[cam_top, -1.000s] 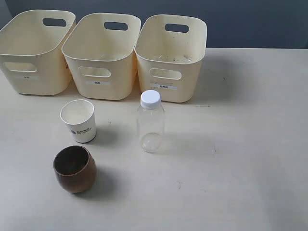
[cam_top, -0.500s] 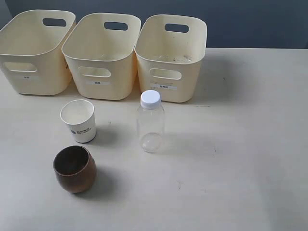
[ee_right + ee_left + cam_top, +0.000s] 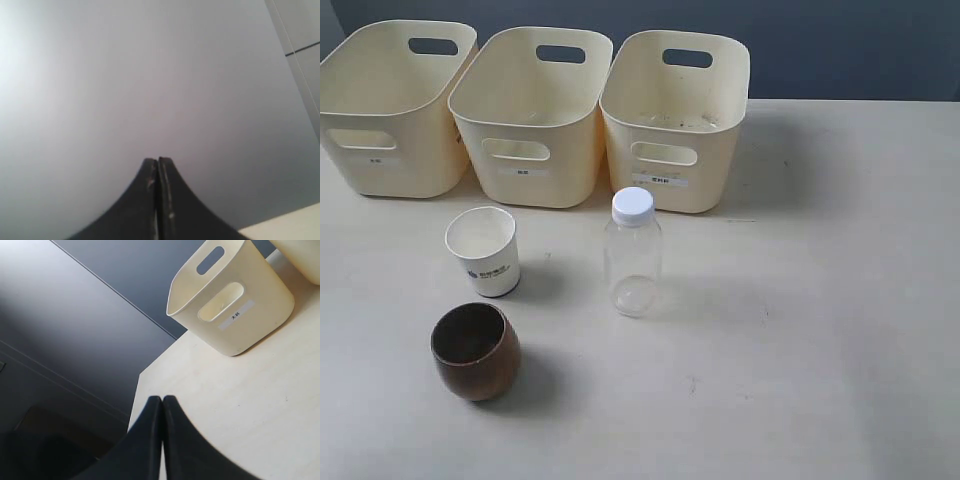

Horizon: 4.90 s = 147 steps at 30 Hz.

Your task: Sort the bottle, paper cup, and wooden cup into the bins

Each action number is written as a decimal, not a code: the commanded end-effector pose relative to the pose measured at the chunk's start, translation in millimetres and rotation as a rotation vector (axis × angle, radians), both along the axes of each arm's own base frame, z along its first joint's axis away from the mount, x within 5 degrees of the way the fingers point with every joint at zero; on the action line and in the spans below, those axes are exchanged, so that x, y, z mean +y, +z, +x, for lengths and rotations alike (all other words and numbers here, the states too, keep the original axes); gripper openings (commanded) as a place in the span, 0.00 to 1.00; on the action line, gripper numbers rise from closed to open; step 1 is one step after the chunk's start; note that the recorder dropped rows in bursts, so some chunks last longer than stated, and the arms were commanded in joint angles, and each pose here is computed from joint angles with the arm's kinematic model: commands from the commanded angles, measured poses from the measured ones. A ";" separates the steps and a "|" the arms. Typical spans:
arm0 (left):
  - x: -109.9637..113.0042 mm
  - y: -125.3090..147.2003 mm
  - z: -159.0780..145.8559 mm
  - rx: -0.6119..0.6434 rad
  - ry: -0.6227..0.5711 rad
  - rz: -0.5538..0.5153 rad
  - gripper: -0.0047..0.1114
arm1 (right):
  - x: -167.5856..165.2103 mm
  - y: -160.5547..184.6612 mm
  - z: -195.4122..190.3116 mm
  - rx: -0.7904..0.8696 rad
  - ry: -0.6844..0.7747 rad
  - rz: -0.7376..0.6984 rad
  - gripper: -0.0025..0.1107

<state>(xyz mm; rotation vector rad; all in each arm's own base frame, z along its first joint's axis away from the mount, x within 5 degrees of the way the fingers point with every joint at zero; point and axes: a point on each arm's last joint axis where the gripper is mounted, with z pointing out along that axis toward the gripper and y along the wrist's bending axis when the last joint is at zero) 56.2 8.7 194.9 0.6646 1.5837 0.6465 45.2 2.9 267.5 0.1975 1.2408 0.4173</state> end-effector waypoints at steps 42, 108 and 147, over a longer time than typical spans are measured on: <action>-0.9 1.7 0.2 -0.010 -0.009 -0.006 0.04 | 251.6 29.5 151.0 0.658 0.902 -0.904 0.83; -0.9 1.7 0.2 -0.010 -0.009 -0.006 0.04 | 271.4 -39.1 184.0 0.821 0.806 -0.930 0.69; -0.9 1.7 0.2 -0.010 -0.009 -0.006 0.04 | 238.1 -29.6 362.2 0.732 0.474 -0.739 0.01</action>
